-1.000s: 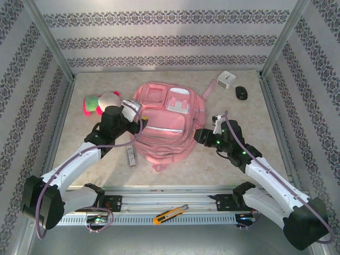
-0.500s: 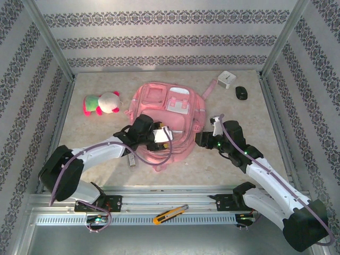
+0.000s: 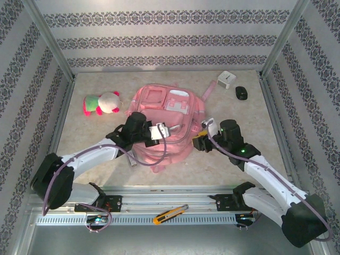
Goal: Pack the student bag
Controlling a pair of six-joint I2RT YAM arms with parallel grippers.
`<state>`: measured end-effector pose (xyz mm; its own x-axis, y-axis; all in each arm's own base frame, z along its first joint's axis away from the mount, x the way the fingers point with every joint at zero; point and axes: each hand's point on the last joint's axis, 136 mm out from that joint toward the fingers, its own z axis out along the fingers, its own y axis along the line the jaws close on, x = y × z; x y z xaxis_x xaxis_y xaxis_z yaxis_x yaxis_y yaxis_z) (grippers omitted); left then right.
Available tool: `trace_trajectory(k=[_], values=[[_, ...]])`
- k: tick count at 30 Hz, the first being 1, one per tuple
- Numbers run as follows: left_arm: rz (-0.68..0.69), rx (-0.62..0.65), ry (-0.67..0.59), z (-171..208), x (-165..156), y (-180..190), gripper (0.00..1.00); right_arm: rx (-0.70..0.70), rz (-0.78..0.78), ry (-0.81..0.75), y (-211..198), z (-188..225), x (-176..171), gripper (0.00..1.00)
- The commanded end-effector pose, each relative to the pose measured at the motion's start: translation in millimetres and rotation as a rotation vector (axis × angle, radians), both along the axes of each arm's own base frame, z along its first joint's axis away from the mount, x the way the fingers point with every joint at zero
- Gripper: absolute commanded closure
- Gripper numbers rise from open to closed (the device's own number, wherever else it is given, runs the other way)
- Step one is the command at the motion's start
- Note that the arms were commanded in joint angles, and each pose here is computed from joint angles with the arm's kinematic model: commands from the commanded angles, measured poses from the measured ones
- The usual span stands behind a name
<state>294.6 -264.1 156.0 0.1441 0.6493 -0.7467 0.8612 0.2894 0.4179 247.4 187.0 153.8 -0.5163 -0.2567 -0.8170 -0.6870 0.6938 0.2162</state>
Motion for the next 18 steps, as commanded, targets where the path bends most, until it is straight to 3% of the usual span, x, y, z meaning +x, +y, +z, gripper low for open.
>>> trace_trajectory(k=[1, 5, 10, 18], values=[[-0.074, -0.180, 0.024, 29.0, -13.4, -5.0, 1.00, -0.151, 0.254, -0.264, 10.6, 12.6, 9.9, 0.52], [-0.093, -0.252, 0.032, 36.4, -14.2, 0.3, 1.00, -0.207, 0.353, -0.305, 12.0, 9.4, 38.7, 0.48], [-0.102, -0.281, 0.041, 38.0, -11.9, -0.1, 1.00, -0.160, 0.497, -0.334, 33.2, 9.8, 58.9, 0.47], [-0.093, -0.281, 0.032, 38.6, -6.3, 1.6, 1.00, -0.058, 0.661, -0.279, 56.3, -0.9, 58.4, 0.48]])
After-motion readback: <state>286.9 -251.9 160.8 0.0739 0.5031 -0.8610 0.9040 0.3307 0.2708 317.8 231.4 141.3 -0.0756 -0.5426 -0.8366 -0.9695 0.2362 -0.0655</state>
